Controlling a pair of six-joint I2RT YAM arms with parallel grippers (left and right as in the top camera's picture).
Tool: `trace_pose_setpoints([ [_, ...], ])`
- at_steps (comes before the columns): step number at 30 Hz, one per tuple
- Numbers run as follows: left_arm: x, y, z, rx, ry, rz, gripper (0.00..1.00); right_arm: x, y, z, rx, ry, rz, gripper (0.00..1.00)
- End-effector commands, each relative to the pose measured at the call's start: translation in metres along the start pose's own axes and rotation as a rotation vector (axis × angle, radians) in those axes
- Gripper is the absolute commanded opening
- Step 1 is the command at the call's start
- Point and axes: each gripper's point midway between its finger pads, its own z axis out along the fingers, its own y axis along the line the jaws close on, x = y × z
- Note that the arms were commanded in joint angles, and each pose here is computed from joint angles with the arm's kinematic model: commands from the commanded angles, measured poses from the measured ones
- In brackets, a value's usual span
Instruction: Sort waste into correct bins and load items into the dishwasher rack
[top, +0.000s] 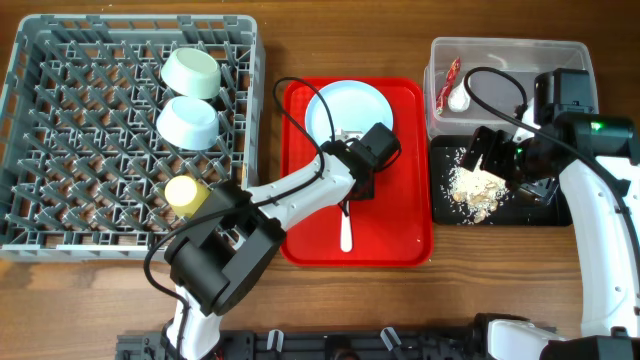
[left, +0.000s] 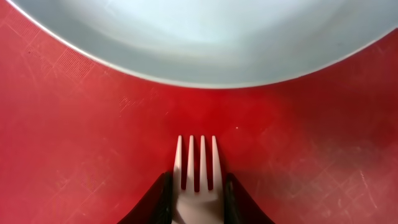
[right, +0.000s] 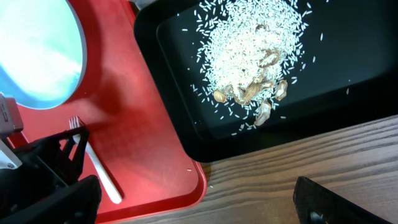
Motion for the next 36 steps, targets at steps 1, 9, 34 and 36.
trace_pose_setpoints([
  [1, 0.012, 0.004, 0.01, -0.031, 0.043, 0.01, 0.25, -0.004, 0.0, -0.009, 0.002, -0.037, -0.008, 1.0],
  [9, 0.004, 0.009, -0.017, -0.016, 0.023, -0.004, 0.26, -0.005, 0.0, -0.009, 0.002, -0.037, -0.009, 1.0],
  [34, -0.06, 0.085, -0.113, 0.164, -0.063, -0.218, 0.39, -0.005, 0.0, -0.009, 0.001, -0.039, -0.006, 1.0],
  [36, -0.051, 0.074, -0.102, 0.155, -0.028, -0.213, 0.41, -0.005, 0.0, -0.009, 0.001, -0.039, -0.005, 1.0],
])
